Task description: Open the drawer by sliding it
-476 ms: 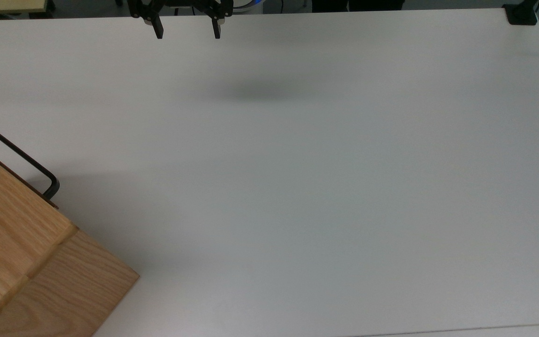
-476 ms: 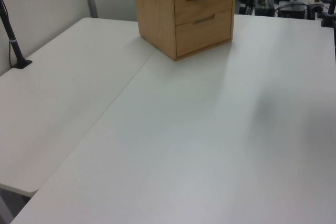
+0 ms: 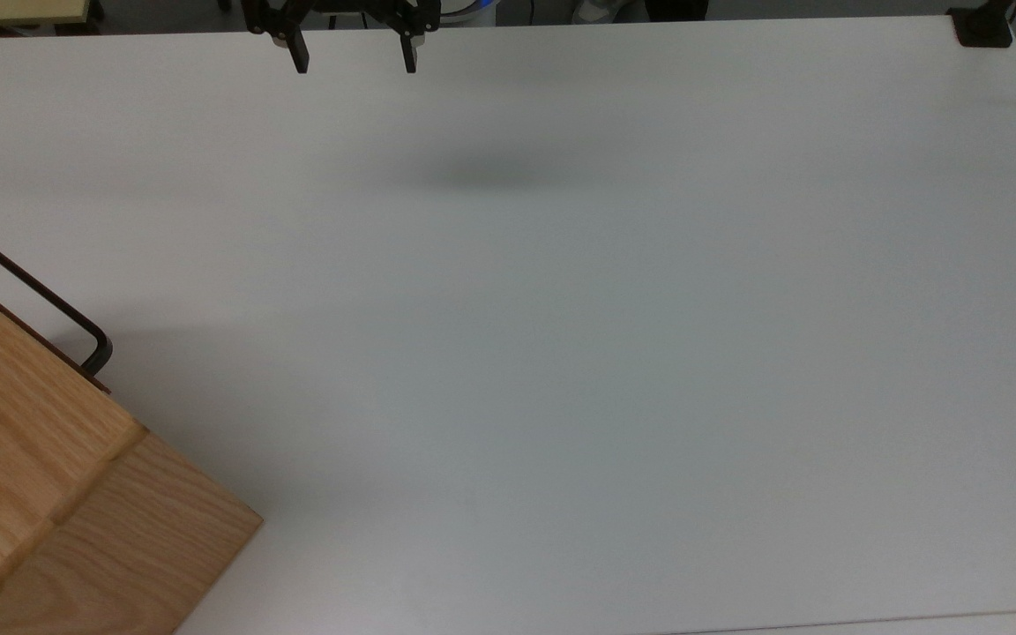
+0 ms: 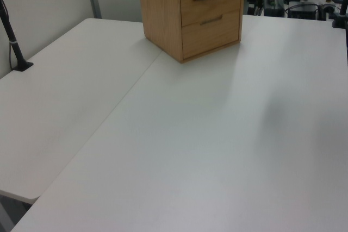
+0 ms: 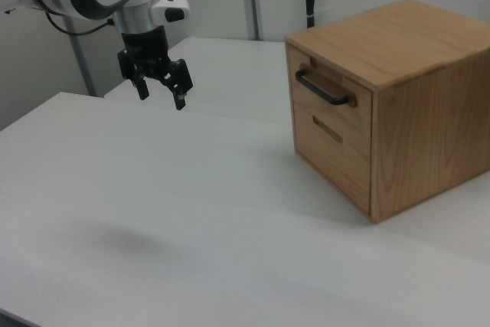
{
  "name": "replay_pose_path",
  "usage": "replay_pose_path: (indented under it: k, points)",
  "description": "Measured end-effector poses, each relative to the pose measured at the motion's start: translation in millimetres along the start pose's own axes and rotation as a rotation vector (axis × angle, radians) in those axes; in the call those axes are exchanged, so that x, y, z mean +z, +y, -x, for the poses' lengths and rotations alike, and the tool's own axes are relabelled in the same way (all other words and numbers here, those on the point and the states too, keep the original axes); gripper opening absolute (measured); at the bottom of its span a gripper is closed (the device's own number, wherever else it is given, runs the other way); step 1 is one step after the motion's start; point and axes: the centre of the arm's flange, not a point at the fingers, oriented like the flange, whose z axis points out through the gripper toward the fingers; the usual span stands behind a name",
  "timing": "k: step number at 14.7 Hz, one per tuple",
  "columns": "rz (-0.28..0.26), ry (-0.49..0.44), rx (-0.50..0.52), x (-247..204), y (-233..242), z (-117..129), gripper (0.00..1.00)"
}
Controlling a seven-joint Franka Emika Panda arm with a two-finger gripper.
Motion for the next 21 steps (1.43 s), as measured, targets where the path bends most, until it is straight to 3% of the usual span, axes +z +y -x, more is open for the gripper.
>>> replay_pose_path:
  k: [15, 18, 21]
  points:
    - [0.005, -0.018, 0.012, 2.1, -1.0, 1.8, 1.0]
    - [0.058, -0.065, 0.0, -0.4, 1.2, 3.6, 1.0]
    - [0.151, -0.131, -0.051, 0.7, 6.2, 7.4, 1.0]
